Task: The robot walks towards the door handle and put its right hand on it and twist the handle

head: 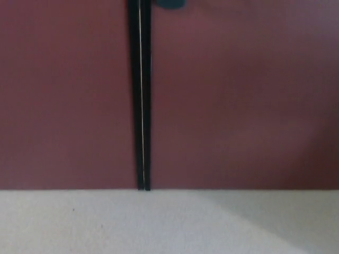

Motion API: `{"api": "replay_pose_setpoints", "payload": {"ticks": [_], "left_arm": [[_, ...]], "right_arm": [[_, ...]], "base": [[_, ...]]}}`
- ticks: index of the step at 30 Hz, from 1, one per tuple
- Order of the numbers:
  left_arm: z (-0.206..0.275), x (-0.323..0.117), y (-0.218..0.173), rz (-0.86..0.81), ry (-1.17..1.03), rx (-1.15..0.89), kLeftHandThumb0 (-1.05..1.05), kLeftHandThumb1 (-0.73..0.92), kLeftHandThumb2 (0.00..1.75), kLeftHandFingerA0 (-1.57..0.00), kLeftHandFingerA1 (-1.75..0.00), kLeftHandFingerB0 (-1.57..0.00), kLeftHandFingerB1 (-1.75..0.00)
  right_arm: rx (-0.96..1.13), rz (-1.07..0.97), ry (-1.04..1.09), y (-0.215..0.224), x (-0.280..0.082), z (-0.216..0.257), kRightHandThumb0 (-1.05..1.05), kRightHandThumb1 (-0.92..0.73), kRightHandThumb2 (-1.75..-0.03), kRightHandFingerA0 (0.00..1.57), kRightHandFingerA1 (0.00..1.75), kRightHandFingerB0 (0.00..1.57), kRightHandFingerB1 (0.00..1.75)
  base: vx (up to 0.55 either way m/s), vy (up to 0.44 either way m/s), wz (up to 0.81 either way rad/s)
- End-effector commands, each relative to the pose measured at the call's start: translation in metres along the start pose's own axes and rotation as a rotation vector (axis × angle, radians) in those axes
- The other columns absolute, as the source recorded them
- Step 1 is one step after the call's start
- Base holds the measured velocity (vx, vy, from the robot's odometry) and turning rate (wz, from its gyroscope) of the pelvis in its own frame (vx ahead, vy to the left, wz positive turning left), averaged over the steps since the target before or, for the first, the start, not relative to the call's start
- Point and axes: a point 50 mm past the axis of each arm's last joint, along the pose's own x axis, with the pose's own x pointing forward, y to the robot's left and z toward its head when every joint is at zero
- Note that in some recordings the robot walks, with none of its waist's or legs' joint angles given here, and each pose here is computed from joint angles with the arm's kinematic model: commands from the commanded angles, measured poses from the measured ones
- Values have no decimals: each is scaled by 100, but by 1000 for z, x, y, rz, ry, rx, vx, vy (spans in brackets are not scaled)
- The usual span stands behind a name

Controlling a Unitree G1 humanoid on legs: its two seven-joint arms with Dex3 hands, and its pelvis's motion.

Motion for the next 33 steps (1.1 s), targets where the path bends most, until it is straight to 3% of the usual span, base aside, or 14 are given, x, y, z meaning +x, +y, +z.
{"api": "replay_pose_setpoints", "payload": {"ticks": [1,24,33], "left_arm": [[0,0,0,-4,-6,32,-29,61,58,-72,-48,-57,-43],[4,1,2,-28,-12,4,-30,61,58,-72,-49,-57,-43],[11,2,5,-18,-28,-9,-29,61,58,-72,-48,-58,-43]], "right_arm": [[-12,17,18,-1,0,-1,-19,-67,-60,71,51,52,41],[-24,37,6,-1,2,5,-21,-67,-59,73,52,53,41],[-46,31,-38,-3,5,18,-21,-66,-59,72,51,53,41]], "base": [[428,27,-35],[179,124,1],[251,-52,1]]}}
